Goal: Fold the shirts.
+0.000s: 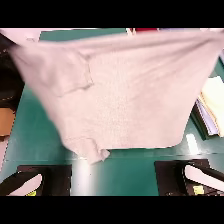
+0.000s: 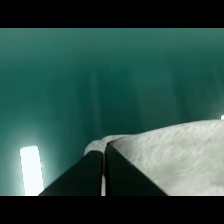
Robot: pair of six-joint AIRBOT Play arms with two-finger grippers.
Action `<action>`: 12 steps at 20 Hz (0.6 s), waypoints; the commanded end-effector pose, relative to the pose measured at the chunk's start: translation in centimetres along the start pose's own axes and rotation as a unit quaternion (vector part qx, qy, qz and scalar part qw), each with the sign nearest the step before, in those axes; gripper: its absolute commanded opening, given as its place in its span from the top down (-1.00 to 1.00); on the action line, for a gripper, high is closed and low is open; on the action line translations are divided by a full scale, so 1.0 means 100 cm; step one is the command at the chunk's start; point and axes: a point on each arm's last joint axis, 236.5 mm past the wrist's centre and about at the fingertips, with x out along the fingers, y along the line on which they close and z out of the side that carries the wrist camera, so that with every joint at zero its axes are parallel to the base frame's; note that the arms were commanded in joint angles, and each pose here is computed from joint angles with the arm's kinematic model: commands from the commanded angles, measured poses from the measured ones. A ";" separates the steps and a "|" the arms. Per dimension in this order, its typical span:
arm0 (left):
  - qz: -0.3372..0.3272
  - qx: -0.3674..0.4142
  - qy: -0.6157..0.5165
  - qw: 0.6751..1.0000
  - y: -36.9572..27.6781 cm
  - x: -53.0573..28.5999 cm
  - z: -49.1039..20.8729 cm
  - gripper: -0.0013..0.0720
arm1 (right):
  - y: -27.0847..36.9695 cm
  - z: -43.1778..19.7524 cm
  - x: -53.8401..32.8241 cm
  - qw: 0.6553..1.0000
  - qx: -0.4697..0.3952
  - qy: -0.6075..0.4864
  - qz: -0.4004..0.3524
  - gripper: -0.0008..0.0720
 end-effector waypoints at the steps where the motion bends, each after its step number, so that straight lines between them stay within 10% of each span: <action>1: -0.006 -0.048 0.143 0.989 0.028 0.135 -0.076 0.91 | -0.011 -0.063 0.108 0.987 0.045 0.148 0.041 0.94; 12: -0.047 -0.061 0.127 0.989 0.032 0.237 -0.083 0.91 | -0.037 -0.071 0.254 0.982 0.070 0.168 0.045 0.94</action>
